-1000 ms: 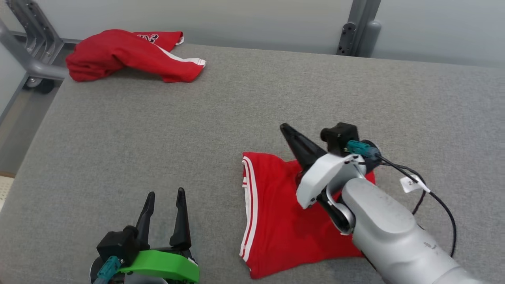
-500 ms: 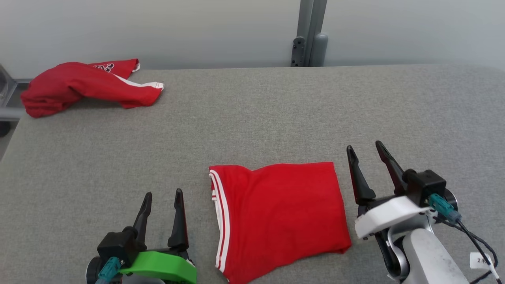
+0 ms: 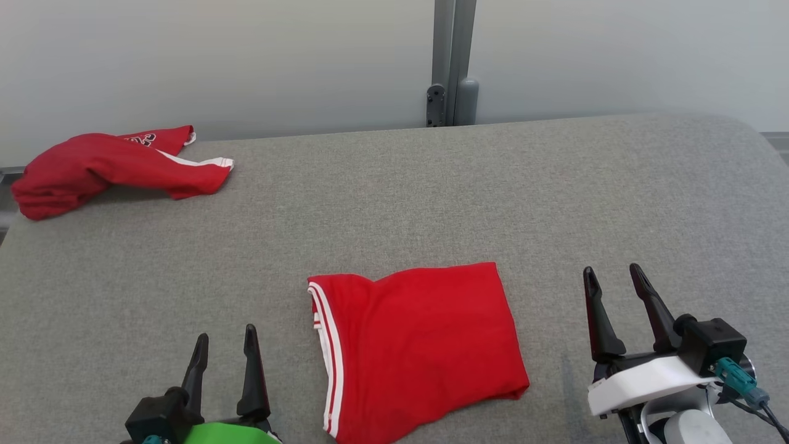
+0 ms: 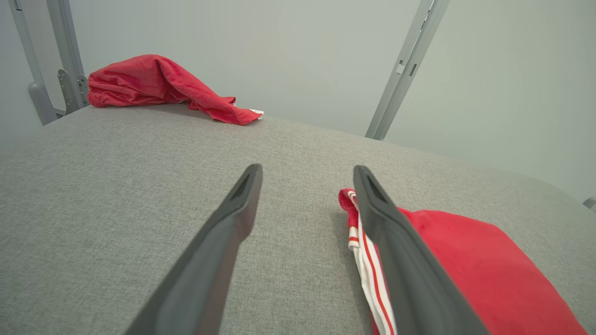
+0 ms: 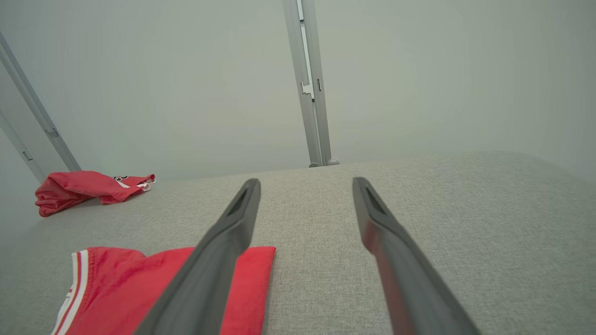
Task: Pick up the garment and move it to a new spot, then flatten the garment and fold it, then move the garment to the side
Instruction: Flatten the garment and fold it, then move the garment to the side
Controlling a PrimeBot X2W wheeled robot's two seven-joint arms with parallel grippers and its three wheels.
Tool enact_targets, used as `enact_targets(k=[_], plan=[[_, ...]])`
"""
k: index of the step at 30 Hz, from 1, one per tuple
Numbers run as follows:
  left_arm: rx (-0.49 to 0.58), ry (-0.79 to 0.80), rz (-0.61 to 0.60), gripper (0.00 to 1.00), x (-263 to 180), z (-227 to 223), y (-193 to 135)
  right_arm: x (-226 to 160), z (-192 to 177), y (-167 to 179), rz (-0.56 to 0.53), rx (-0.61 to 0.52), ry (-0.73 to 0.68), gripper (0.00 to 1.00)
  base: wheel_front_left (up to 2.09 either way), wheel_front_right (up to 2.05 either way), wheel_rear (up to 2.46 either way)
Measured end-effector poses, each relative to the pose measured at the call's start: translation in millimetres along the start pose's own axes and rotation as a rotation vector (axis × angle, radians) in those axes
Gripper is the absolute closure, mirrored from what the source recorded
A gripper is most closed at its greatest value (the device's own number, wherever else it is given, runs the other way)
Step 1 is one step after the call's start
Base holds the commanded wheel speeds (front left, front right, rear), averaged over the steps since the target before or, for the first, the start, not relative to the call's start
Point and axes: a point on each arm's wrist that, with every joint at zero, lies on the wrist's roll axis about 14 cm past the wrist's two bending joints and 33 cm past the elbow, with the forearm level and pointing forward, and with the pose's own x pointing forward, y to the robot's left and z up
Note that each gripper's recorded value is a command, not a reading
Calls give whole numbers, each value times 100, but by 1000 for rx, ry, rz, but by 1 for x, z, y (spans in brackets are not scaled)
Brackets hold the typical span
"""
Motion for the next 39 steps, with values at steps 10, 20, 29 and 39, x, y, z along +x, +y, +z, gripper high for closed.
enact_targets(k=[10,20,29,39], plan=[[6,-16,7,0,-1,3,2,-5,-1,0,-6,19,2,0,0,0,0],[6,-14,12,0,-2,2,4,-5,-10,-1,-9,22,30,0,0,0,0],[1,-1,20,0,-1,-3,5,22,-31,-9,1,3,243,0,0,0,0],[-1,-9,62,0,4,0,17,22,-97,26,173,81,656,0,0,0,0]])
